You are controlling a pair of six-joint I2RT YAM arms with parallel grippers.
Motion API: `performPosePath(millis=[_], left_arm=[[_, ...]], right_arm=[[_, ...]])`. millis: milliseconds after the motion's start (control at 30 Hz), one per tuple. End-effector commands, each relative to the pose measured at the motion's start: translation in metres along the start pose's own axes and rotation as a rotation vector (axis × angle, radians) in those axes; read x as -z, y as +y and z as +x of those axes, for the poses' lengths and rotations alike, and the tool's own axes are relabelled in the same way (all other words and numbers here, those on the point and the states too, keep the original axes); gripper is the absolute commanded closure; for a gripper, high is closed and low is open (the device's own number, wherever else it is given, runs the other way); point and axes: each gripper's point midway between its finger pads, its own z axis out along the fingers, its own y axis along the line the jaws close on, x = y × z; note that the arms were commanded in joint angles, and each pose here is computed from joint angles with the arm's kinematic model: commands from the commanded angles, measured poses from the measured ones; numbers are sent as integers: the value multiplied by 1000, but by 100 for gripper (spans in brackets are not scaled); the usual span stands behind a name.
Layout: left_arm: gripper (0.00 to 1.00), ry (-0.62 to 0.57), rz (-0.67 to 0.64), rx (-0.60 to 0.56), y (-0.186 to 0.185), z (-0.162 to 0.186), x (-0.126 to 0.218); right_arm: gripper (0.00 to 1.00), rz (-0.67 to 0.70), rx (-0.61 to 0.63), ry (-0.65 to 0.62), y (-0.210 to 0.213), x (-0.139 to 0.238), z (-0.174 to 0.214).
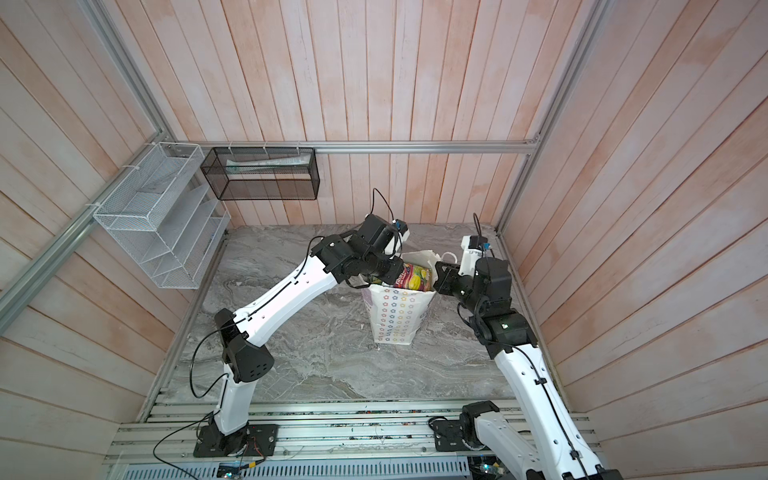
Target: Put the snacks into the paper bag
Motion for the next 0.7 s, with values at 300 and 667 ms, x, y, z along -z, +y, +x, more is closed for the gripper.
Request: performPosePath(millis=[300,667], left_arm=[[38,8,98,135,13,5,15],[73,41,261,137,-14,-3,-1]], right_arm=[[100,-1,9,-24,5,8,-12],[100,2,22,-38,8,11,-19]])
